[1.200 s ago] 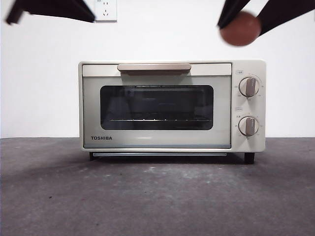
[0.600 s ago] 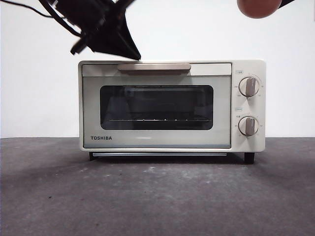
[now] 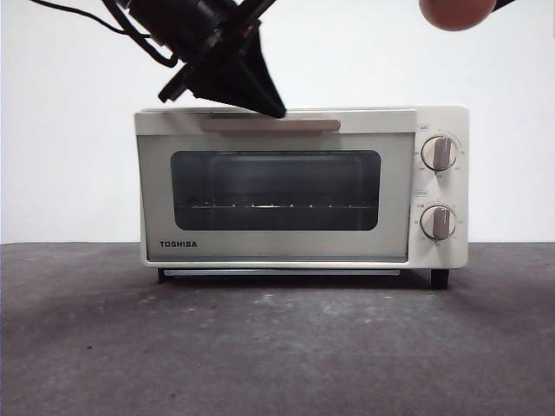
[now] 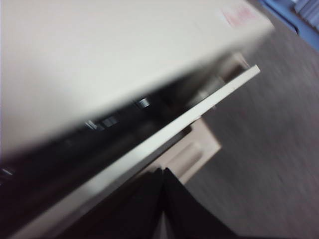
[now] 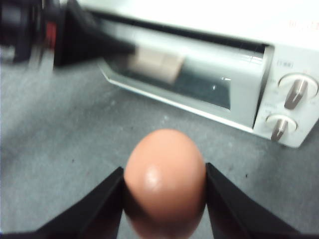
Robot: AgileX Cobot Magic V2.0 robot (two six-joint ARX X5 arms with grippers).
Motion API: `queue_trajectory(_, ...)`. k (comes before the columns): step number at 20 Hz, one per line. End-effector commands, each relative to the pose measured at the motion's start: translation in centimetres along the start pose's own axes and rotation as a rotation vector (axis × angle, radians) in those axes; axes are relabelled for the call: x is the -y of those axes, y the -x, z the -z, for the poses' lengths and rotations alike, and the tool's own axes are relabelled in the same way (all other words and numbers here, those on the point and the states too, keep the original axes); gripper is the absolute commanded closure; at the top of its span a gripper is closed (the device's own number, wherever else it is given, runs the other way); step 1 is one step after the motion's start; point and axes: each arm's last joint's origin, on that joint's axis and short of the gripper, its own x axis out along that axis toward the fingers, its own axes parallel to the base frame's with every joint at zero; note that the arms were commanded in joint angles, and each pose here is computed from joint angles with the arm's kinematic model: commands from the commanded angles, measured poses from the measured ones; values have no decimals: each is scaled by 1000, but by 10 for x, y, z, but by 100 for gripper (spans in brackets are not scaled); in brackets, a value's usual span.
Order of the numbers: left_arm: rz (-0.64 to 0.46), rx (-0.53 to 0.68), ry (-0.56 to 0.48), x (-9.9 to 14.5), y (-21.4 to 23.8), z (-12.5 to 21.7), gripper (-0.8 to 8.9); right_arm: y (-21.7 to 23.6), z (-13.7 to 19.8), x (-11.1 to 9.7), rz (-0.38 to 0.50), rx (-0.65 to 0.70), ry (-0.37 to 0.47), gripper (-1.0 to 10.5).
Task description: Eggoven
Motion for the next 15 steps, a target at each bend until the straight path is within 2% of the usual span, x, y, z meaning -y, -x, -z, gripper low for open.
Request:
queue_trajectory(1, 13, -153, -6, 10, -16, 20, 808, 2, -5, -3, -15, 31, 16, 944)
queue_trajectory(4, 123, -233, -9, 30, -16, 29, 808, 1, -5, -2, -9, 32, 15, 944)
queue_trajectory(6, 156, -247, -17, 43, -11, 30, 808, 1, -6, -1, 1, 34, 8, 944)
queue_trajectory(10, 173, -173, -25, 54, 16, 19, 808, -4, -7, 3, 18, 22, -12, 944)
queue_trajectory(15, 131, -71, -9, 43, 58, 7, 808, -31, -12, 6, -19, -19, -28, 944)
